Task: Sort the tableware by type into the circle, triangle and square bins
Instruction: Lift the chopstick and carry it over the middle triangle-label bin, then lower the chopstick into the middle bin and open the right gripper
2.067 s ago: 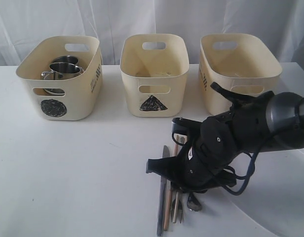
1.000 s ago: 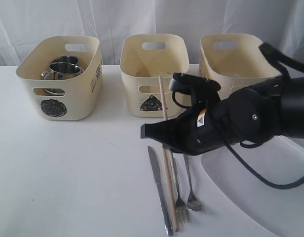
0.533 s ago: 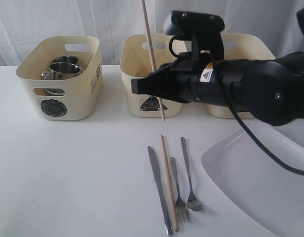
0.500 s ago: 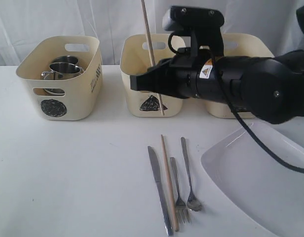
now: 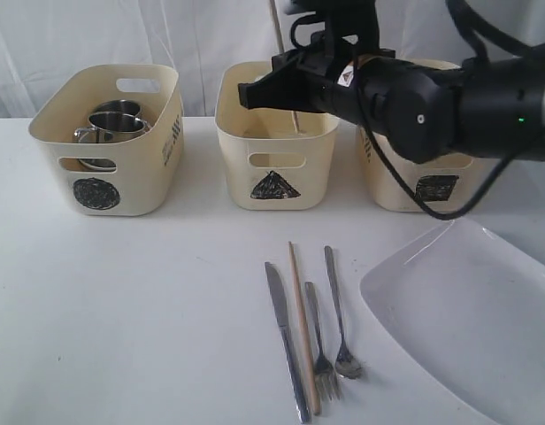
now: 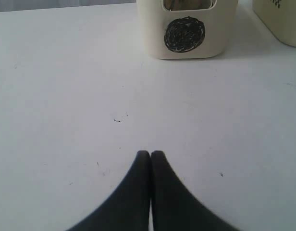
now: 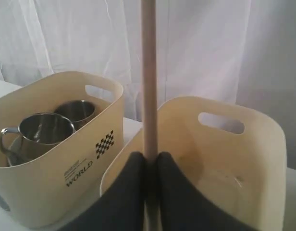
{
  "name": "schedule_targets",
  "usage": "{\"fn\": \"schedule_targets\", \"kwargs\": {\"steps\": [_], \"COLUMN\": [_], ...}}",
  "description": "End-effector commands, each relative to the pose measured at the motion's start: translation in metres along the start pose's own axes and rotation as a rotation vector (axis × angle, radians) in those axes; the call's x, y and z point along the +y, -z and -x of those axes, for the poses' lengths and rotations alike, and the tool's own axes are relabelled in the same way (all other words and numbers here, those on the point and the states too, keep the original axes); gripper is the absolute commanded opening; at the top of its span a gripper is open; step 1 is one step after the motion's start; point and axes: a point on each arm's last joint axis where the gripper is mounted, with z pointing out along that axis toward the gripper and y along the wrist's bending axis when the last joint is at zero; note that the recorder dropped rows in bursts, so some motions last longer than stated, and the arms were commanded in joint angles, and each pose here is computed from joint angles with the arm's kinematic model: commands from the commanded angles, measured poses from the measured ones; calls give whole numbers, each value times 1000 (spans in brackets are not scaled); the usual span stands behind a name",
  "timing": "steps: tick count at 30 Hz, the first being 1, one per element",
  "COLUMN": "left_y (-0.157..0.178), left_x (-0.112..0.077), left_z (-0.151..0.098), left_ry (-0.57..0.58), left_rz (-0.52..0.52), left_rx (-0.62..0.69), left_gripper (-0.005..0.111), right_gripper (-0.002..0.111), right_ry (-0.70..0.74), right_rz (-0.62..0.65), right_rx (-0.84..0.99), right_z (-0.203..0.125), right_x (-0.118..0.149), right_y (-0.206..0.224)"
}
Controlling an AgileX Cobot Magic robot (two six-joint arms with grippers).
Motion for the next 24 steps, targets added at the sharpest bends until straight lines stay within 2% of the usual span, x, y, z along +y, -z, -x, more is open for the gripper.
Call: {"fn": "schedule_targets", "kwargs": {"steps": [1,14,24], "left_y": [0,0,0], "left_x": [0,0,0], "left_z": [-1,-1,-1], "left_ry": [12,12,12], "left_rz": [-1,-1,-1], "left_rx": [1,1,1], "left_gripper": [0,0,0], "right_gripper": [0,0,0], "right_ry": [19,50,36], "right_rz": [-25,-65,-71], "right_rx": [-29,62,78], "right_z": [2,-27,-35], "right_x": [-9,-34,-38], "right_y": [-26,-98,-114]}}
